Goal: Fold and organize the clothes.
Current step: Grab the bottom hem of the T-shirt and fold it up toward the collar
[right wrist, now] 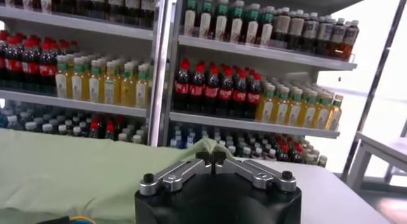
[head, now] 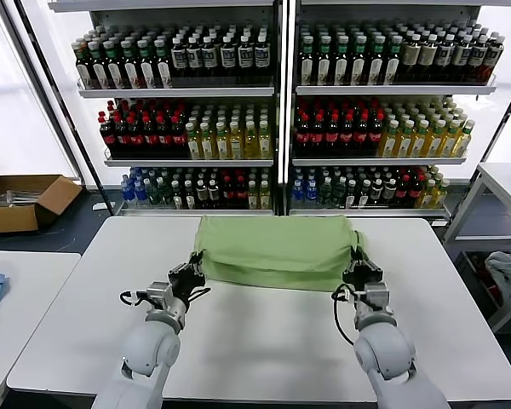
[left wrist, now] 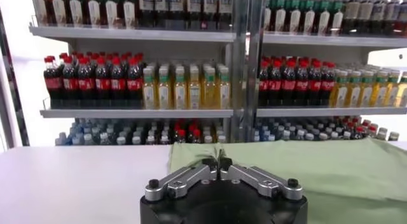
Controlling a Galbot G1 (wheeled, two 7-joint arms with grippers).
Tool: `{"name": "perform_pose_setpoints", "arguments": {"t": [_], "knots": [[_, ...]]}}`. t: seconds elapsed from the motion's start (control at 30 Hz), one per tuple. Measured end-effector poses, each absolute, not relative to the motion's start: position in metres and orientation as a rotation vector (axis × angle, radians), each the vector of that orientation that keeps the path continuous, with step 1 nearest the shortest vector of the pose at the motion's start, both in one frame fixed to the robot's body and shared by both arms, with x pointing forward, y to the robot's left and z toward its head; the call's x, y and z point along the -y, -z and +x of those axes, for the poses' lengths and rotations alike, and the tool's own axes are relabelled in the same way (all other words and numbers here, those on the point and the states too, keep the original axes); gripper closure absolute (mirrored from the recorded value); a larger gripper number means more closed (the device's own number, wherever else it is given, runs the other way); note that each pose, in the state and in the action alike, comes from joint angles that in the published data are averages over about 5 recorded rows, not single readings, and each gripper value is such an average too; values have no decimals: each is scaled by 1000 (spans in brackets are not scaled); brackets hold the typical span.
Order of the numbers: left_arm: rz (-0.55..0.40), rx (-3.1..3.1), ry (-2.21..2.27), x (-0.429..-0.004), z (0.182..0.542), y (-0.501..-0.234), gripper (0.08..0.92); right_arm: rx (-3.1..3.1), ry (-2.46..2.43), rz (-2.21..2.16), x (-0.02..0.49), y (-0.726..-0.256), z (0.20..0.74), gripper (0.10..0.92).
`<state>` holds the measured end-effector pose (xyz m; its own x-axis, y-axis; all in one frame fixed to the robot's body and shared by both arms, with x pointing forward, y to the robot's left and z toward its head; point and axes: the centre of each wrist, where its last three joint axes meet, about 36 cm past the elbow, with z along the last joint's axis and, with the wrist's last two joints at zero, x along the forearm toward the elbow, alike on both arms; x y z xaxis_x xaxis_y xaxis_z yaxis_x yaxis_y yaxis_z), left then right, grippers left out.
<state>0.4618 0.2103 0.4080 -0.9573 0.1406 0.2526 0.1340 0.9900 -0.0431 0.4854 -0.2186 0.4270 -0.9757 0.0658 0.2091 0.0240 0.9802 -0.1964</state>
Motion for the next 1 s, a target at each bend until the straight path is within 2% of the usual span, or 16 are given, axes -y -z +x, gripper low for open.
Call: {"name": "perform_pose_setpoints", "arguments": {"t": [0.17,0.33,0.7,1.0], "knots": [[-194,2853,-42,-211,480,-404,915,2873,-299,-42,214,-426,506,881],[-179,2826,-45,-211,493,-401,853,2837,-279,-35,211,-427,521,745],[-135,2785,-50,-215,501,-402,534,2778,-71,-93,197,-436,535,424],[-109,2780,-22,-220,490,-406,275,2813,-32,-143,195,-447,509,213]]}}
